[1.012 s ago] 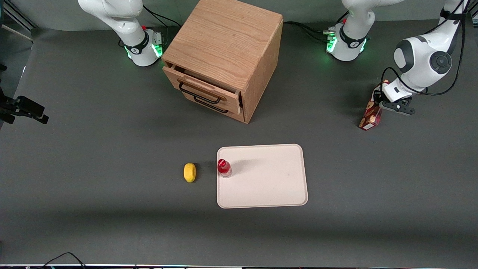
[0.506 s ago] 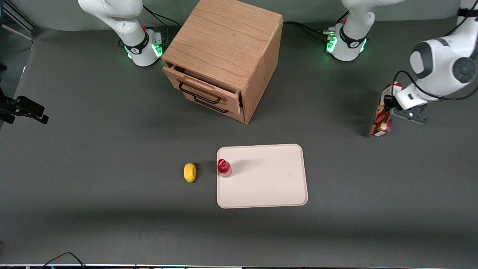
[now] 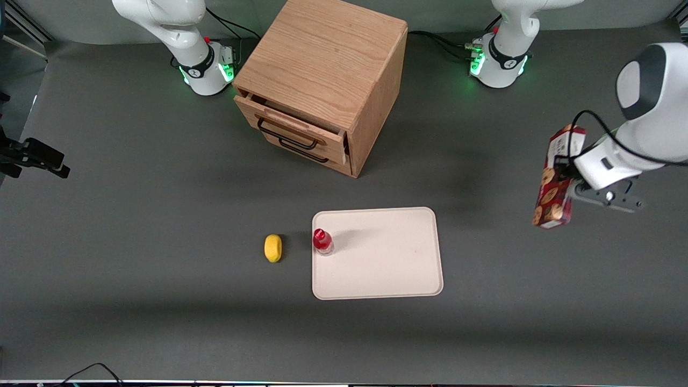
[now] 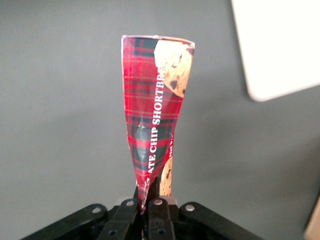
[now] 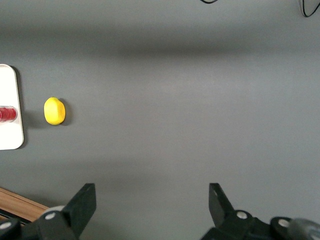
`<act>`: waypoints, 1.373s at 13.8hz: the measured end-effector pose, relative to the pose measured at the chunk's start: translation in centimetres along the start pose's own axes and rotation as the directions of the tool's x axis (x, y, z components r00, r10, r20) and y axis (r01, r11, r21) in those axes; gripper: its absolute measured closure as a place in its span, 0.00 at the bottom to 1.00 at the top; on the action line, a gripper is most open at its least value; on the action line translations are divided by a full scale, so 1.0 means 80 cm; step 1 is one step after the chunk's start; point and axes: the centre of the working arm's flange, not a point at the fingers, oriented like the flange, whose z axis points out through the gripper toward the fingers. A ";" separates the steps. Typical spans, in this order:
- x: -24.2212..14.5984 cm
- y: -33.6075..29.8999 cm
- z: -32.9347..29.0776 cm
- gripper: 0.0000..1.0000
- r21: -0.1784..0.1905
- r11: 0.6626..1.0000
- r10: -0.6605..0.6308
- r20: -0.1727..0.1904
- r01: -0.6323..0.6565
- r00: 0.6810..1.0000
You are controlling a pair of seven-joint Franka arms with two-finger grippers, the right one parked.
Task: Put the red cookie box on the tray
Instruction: 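Carry the held box over the white tray and lower it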
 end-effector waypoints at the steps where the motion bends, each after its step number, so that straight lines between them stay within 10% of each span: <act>1: 0.029 0.027 0.001 0.96 -0.010 0.999 -0.039 -0.011 0.039 0.999; 8: 0.174 0.173 0.121 0.96 -0.124 0.971 -0.211 -0.046 0.204 0.976; 19: 0.198 0.245 0.291 0.93 -0.071 0.944 -0.328 -0.124 0.322 0.936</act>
